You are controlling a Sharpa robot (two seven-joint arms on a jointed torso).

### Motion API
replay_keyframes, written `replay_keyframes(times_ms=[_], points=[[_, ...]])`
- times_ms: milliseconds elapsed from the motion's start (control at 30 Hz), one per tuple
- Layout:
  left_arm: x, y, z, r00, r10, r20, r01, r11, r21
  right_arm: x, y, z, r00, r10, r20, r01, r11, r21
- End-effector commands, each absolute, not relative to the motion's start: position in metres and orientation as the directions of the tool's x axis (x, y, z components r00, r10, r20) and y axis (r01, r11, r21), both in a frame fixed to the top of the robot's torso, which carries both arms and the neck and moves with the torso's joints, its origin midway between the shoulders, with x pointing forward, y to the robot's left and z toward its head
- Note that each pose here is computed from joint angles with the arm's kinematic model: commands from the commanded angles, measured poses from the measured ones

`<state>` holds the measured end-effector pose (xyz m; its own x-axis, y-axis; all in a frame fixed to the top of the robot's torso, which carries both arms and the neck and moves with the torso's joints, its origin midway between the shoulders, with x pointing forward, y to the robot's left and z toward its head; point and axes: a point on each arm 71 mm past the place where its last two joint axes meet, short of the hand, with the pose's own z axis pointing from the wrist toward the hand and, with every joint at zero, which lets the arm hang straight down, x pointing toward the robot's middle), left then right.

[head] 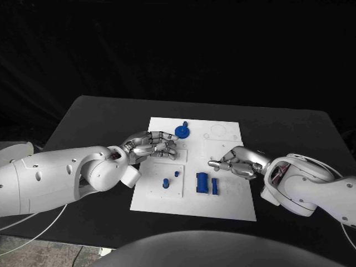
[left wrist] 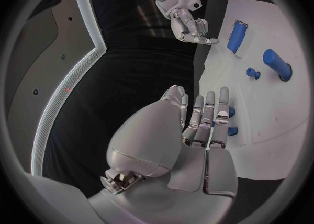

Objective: Assemble the parts on the task board

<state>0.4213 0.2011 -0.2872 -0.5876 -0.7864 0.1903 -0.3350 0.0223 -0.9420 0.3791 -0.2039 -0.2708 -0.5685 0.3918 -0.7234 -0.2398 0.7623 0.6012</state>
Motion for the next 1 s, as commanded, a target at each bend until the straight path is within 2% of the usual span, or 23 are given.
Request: replay_keyframes(times_ms=[33,133,300,500,633,800,1000], points=[[0.419,0.198,-0.278,-0.613,-0.768,0.182,-0.253,-0.028,-0.967,0.384,-0.207,-0.258,-0.509,0.576,-0.640,-0.192,0.649,0.736],[0.418,0.198,-0.273,-0.610,-0.775,0.165,-0.205,-0.047,-0.978,0.390,-0.209,-0.249,-0.500,0.674,-0.543,-0.138,0.557,0.819],[0.416,0.196,-0.259,-0.583,-0.802,0.130,-0.111,-0.080,-0.991,0.399,-0.210,-0.234,-0.519,0.800,-0.301,-0.032,0.335,0.942],[0.417,0.193,-0.225,-0.566,-0.820,0.089,0.008,-0.113,-0.994,0.413,-0.210,-0.215,-0.480,0.876,-0.038,0.051,0.072,0.996],[0.422,0.195,-0.211,-0.547,-0.835,0.056,0.068,-0.112,-0.991,0.420,-0.208,-0.212,-0.486,0.872,0.066,0.085,-0.028,0.996],[0.432,0.196,-0.209,-0.516,-0.856,0.038,0.099,-0.103,-0.990,0.425,-0.204,-0.211,-0.529,0.840,0.121,0.097,-0.081,0.992],[0.441,0.196,-0.213,-0.464,-0.886,0.007,0.126,-0.074,-0.989,0.425,-0.205,-0.216,-0.562,0.822,0.092,0.064,-0.068,0.996]])
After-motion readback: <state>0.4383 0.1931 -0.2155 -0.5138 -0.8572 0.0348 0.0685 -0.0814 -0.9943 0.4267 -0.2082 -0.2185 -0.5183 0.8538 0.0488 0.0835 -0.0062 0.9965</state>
